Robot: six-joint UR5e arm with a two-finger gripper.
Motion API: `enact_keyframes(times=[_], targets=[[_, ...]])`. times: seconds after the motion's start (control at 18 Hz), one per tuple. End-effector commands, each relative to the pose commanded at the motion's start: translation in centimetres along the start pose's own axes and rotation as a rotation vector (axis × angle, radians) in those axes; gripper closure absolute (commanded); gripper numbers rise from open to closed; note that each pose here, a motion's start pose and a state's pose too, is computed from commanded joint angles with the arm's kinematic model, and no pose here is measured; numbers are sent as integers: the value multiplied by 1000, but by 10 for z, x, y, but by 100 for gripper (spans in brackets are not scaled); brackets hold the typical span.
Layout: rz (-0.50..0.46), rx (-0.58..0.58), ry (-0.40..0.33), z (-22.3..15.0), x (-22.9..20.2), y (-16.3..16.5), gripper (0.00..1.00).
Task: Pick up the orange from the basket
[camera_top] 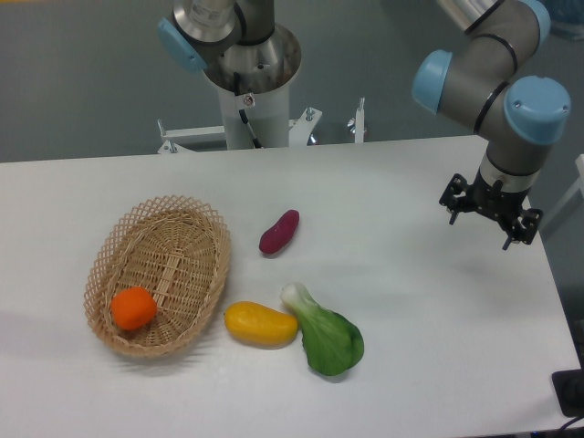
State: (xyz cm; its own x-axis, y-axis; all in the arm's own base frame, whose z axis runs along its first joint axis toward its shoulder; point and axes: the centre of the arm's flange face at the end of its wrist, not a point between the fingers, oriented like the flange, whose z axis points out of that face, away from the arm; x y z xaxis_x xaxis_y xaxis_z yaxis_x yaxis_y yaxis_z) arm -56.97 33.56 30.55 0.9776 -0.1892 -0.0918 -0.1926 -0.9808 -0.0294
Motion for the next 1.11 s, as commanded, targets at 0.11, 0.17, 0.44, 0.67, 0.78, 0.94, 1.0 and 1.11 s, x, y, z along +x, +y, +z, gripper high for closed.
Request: enact_keyframes(times=[0.11, 0.17, 0.44, 0.67, 0.78, 0.94, 1.0, 1.11], targets=[[0, 0, 2, 0, 0, 0, 0], [2, 0, 0, 0, 0, -1, 0], [-2, 0, 0, 0, 0, -1, 0], [-5, -1, 6, 2, 3, -1, 0], [-15, -1, 8, 2, 4, 0, 0], [-20, 3, 11, 5, 7, -1, 0], [-19, 2, 10, 6, 8, -2, 0], [-14, -4, 21, 11, 13, -4, 0]])
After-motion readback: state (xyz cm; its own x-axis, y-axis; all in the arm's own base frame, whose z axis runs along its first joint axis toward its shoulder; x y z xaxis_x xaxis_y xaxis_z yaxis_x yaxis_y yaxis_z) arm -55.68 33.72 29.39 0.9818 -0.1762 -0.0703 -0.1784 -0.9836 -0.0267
